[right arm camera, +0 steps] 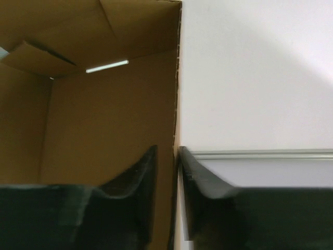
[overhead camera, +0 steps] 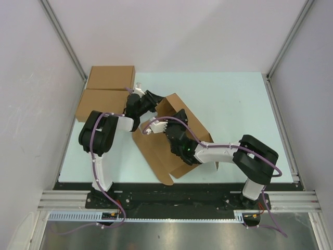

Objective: Fold the paper box

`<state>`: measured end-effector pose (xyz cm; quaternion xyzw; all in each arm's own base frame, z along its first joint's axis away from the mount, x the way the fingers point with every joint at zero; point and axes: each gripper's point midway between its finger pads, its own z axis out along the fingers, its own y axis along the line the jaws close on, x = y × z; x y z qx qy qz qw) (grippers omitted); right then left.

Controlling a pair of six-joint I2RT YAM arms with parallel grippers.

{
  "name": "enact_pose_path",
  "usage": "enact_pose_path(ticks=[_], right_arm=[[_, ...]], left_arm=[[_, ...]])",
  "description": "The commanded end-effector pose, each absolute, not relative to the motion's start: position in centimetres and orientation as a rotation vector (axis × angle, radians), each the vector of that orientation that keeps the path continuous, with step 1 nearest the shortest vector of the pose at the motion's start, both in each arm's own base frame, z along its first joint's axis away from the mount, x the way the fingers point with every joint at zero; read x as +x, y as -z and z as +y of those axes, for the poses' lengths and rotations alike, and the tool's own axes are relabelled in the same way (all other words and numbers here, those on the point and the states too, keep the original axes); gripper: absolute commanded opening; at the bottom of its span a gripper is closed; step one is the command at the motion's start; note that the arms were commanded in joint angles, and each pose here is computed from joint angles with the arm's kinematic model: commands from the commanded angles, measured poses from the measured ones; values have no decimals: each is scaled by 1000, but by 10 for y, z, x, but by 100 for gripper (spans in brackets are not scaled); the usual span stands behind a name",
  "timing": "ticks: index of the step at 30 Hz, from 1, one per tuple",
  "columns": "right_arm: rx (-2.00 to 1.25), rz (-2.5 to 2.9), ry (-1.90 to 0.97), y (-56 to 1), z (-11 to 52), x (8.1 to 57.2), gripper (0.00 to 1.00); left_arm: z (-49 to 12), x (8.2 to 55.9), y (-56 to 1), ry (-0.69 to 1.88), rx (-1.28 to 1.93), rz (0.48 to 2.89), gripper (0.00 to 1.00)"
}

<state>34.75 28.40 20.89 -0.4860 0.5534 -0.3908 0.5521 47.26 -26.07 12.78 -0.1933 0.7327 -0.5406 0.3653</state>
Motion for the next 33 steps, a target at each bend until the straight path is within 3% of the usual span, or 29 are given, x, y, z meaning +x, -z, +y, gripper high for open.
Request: enact_pose_path(ticks=[1,3,18,28,33], right_arm=[[-1076,1324,877,-214,294,346,45],[-1058,1331,862,-217,296,345,53],[-946,1441,559,-255,309,330,78],[-885,1526,403,-264,298,335,77],[-690,1578,315,-290,267,359,77]], left_arm=[[-267,462,-158,1436,-442,1806,33],[-268,460,-154,1437,-449,1809,33],[-268,463,-153,1394,-434,1819,33],[-273,462,-150,1396,-421,1827,33],[-272,462,-148,1382,-414,1833,33]])
